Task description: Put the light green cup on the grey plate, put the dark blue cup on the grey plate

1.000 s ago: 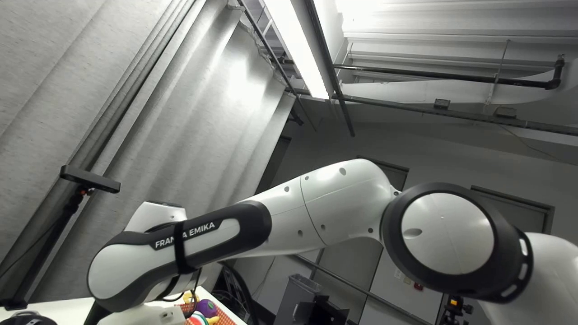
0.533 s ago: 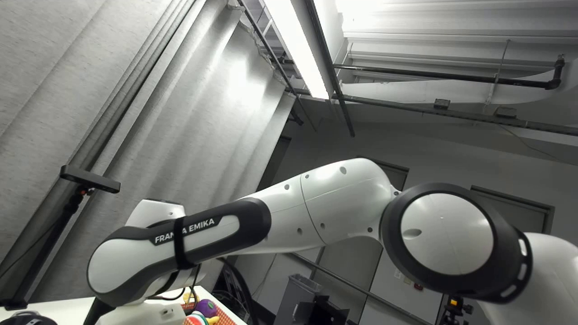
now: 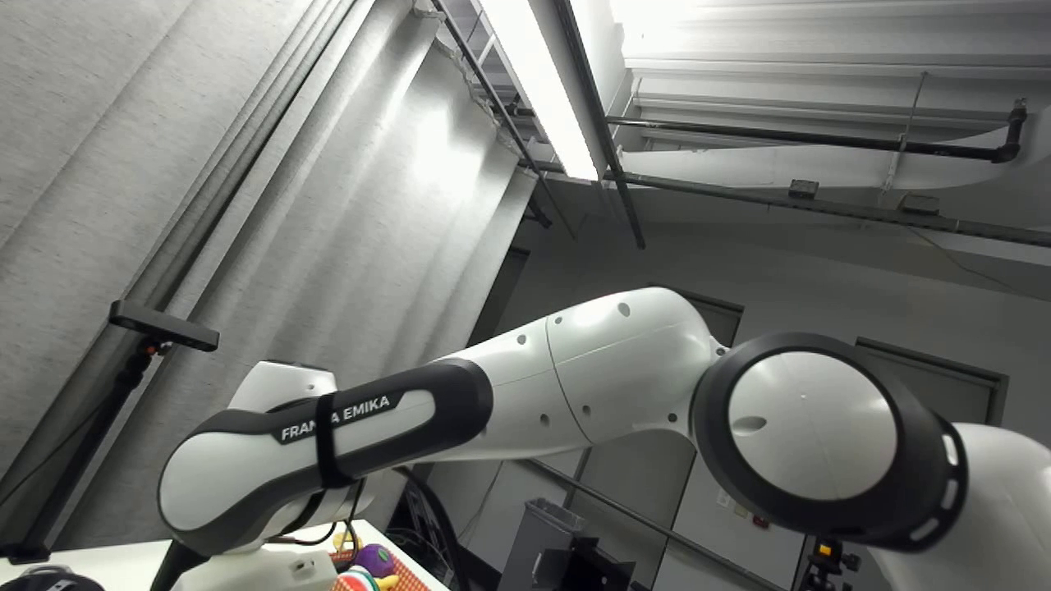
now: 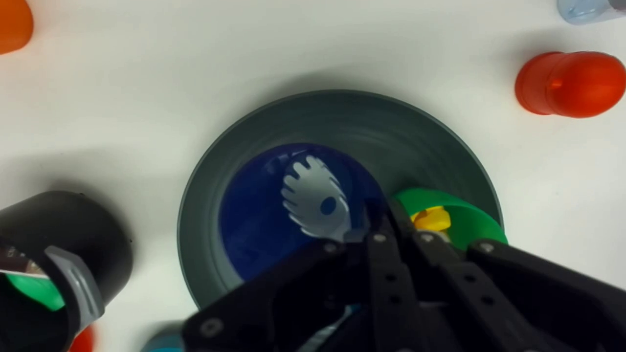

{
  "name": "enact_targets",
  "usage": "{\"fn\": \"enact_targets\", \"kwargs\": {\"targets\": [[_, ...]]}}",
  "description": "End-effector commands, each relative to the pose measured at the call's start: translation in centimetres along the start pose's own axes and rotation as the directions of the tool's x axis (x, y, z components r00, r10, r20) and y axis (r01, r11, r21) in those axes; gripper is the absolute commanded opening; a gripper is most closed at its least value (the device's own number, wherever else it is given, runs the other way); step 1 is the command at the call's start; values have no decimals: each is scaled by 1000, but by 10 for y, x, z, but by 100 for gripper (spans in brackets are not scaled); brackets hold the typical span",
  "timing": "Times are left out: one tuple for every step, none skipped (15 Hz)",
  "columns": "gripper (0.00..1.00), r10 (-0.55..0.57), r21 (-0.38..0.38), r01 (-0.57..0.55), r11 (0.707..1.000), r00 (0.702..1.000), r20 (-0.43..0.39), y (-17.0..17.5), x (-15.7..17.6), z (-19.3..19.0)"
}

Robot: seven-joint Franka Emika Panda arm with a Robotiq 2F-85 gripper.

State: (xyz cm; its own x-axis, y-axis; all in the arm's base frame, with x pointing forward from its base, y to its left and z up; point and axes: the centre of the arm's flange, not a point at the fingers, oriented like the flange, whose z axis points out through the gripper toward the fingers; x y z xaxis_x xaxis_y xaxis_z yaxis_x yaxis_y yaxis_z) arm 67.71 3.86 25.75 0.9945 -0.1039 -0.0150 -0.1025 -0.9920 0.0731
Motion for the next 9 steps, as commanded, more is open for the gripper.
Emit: {"fn": "enact_targets", "kwargs": {"targets": [[1,22,9,-23,1000,1000,18,-3,10,-3],[1,23,11,-23,1000,1000,18,-3,10,-3],[1,32,8,-32,999,999,23,-3,10,-3],[1,33,18,-33,999,999,27,-4,9,-3],[1,28,30,-29,999,999,21,-4,10,-3],[1,25,32,-26,999,1000,18,-4,10,-2],[1,16,37,-16,999,1000,21,-4,10,-2],[1,14,37,-15,999,1000,19,-5,10,-2],[1,9,36,-10,999,1000,18,-5,10,-2]]}}
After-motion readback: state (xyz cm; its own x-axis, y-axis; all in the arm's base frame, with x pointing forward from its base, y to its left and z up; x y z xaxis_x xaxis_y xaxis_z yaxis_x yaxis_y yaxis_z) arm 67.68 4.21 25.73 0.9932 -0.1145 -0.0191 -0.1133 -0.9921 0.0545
